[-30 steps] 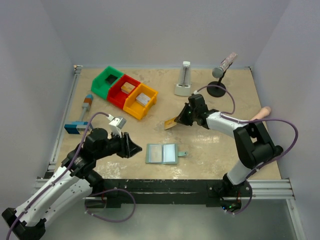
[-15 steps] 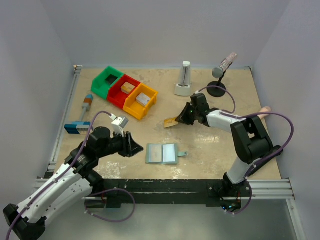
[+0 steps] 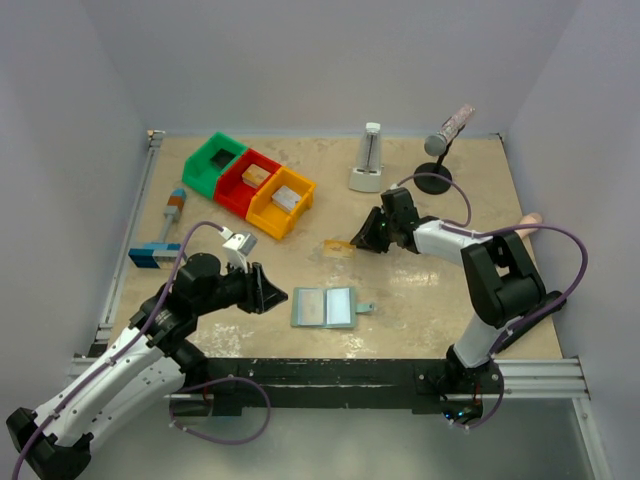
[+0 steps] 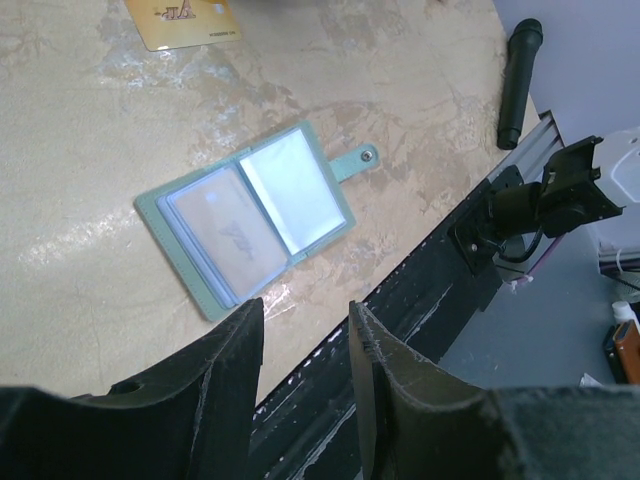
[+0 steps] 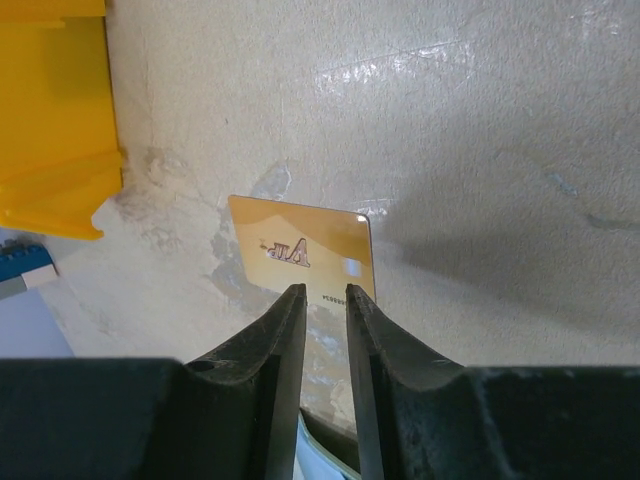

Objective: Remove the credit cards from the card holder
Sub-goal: Place the credit card at the center of the board, then remove the credit card from the card holder.

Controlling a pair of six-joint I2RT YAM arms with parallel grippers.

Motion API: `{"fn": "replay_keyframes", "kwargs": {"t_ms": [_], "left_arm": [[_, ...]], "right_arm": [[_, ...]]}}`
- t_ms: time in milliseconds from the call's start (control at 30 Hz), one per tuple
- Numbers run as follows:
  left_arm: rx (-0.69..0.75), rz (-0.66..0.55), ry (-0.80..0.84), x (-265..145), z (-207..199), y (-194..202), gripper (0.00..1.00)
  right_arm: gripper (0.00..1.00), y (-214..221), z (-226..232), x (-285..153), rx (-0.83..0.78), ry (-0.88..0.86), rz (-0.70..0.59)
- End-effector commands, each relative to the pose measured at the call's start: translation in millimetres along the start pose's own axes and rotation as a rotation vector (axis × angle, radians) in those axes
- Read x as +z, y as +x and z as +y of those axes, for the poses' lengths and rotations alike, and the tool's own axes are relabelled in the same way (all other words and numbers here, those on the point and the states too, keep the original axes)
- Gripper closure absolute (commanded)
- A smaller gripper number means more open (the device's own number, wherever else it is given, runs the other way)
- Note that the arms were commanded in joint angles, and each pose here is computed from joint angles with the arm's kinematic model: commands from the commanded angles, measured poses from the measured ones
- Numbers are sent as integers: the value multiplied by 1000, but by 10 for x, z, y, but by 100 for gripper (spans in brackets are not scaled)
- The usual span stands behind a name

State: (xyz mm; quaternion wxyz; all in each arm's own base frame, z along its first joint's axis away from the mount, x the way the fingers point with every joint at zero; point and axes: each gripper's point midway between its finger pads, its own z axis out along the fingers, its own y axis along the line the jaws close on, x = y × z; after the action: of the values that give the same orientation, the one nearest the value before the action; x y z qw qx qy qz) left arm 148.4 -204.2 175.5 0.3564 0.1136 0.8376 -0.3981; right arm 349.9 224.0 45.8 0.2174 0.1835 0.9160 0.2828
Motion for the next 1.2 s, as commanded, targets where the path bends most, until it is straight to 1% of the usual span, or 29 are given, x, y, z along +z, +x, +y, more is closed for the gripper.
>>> {"fn": "replay_keyframes", "kwargs": {"t_ms": [0, 233, 300, 400, 467, 533, 633, 700, 733, 800, 933, 1100, 1167], "left_arm": [[0, -12, 26, 13, -38, -24, 56], [-4, -12, 21, 2, -29, -17, 56], [-7, -15, 14, -2, -16, -15, 56], [-30, -20, -21, 12, 49, -10, 56], [-58, -29, -73, 25, 142, -6, 54], [-100, -41, -111, 46, 225, 11, 46], [-169, -92, -121, 65, 275, 4, 34], [-201, -124, -112, 70, 285, 1, 27], [-214, -128, -108, 79, 290, 9, 26], [-237, -118, -110, 98, 303, 48, 25], [-256, -42, -73, 182, 264, 194, 25], [-330, -40, 21, 330, 237, 344, 28], [-349, -41, 31, 371, 259, 386, 28]], "right_arm": [[71, -99, 132, -64, -14, -27, -16], [66, -128, 57, -161, -22, 1, -41], [65, -135, 70, -270, -49, -1, -53], [63, -151, 149, -535, -113, -29, -107], [61, -40, 150, -680, -168, -31, -115], [58, 148, 153, -811, -239, -32, -103], [52, 451, 128, -996, -336, -16, -85], [48, 657, 77, -1098, -358, -26, -75], [46, 758, 17, -1126, -351, -26, -66], [46, 900, -120, -1172, -327, -21, -53], [46, 1085, -430, -1223, -301, 30, -54], [46, 1220, -645, -1232, -272, 51, -49], [45, 1255, -680, -1208, -270, 57, -37]]}}
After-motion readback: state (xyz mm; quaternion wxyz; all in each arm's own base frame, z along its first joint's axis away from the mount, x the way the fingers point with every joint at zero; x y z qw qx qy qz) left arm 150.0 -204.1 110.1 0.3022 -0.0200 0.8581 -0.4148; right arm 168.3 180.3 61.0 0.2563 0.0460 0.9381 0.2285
